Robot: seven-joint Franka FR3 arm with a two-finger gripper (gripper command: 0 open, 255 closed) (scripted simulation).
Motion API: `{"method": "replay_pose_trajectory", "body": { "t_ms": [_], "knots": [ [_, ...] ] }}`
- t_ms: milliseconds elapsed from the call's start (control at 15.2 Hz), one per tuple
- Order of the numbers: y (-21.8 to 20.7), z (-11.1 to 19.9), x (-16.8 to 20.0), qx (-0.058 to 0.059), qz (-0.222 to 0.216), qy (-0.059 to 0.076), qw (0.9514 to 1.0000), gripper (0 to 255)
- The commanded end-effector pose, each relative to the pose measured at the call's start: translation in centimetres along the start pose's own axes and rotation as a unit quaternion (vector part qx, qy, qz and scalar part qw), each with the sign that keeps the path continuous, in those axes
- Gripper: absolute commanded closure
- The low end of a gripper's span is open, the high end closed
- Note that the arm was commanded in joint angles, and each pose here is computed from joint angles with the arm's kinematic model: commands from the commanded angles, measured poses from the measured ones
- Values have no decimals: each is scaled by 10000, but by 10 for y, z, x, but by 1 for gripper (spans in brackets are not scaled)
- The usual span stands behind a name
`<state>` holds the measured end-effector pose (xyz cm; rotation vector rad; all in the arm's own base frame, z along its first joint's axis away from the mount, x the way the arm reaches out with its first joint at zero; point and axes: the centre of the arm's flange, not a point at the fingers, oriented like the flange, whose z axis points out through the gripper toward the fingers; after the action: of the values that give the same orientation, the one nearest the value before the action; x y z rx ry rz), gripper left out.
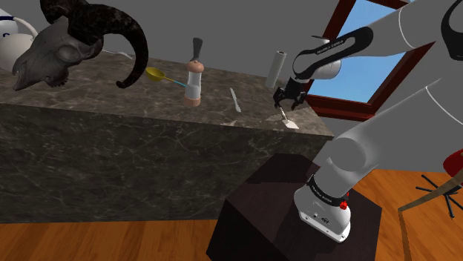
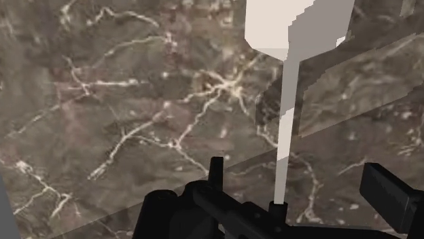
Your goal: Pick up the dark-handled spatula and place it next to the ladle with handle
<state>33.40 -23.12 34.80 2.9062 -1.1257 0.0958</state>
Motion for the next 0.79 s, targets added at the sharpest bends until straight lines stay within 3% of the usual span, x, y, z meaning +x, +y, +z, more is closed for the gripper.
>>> {"method": "replay_pose_trajectory", "body": {
  "t_ms": [0, 528, 594, 726],
  "knots": [
    [1, 9, 0, 1, 1, 3, 10000, 0],
    [1, 9, 0, 1, 1, 3, 10000, 0],
    [1, 9, 0, 1, 1, 3, 10000, 255],
    [1, 9, 0, 1, 1, 3, 10000, 255]
  ]
}}
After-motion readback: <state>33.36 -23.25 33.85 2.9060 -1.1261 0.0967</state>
